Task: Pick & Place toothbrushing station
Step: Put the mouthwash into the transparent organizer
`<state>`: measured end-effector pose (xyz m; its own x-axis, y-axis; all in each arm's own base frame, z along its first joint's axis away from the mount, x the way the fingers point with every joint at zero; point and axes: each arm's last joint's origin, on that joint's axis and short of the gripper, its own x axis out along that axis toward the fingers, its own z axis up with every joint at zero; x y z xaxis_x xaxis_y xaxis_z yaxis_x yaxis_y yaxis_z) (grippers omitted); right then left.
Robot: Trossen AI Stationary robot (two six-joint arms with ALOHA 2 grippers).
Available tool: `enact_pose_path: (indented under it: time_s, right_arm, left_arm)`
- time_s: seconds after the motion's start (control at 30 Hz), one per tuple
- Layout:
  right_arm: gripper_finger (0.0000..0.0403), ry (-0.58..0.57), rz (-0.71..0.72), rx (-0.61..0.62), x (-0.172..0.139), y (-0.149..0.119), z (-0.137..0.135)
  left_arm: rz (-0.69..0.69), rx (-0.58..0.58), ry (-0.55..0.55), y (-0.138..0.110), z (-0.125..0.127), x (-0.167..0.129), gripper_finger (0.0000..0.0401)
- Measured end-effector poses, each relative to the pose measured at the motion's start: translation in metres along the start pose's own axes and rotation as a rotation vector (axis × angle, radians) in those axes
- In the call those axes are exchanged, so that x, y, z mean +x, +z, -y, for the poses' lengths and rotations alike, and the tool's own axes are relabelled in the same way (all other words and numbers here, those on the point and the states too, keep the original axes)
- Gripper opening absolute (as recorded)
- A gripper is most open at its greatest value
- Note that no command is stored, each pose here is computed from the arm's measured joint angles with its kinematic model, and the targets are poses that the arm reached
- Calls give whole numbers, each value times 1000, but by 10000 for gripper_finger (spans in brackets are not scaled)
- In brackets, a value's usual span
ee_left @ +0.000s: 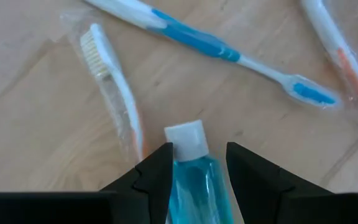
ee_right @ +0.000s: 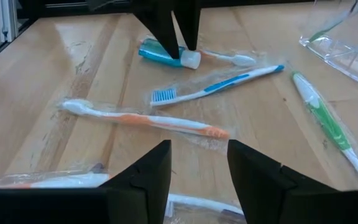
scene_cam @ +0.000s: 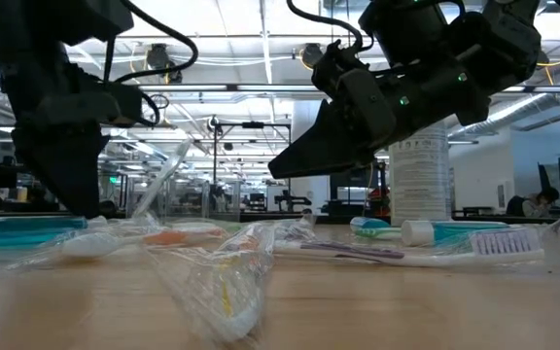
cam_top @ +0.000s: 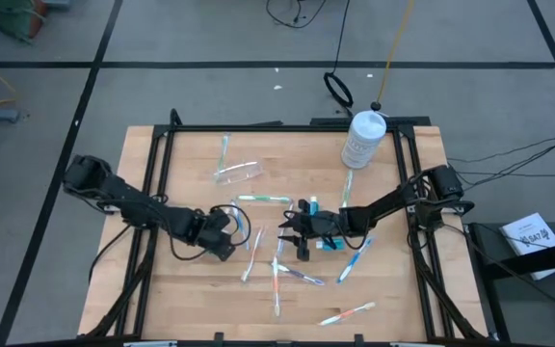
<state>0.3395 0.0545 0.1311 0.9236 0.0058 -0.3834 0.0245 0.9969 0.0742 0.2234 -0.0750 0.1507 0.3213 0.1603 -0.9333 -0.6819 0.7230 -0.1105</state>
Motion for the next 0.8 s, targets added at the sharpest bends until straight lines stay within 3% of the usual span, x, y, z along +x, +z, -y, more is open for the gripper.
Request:
enact_pose_path:
  time_s: [0.27, 0.6, 0.8]
  right_arm:
    - [146, 0, 0, 0, 0, 0, 0]
    - [142, -1, -8, -1, 0, -1, 0]
    - [141, -1, -8, -1, 0, -1, 0]
  left_arm:
    - [2, -31, 71, 6, -5, 12, 154]
    - [-59, 50, 116, 6, -6, 28, 153]
    - [-67, 58, 95, 7, -6, 25, 111]
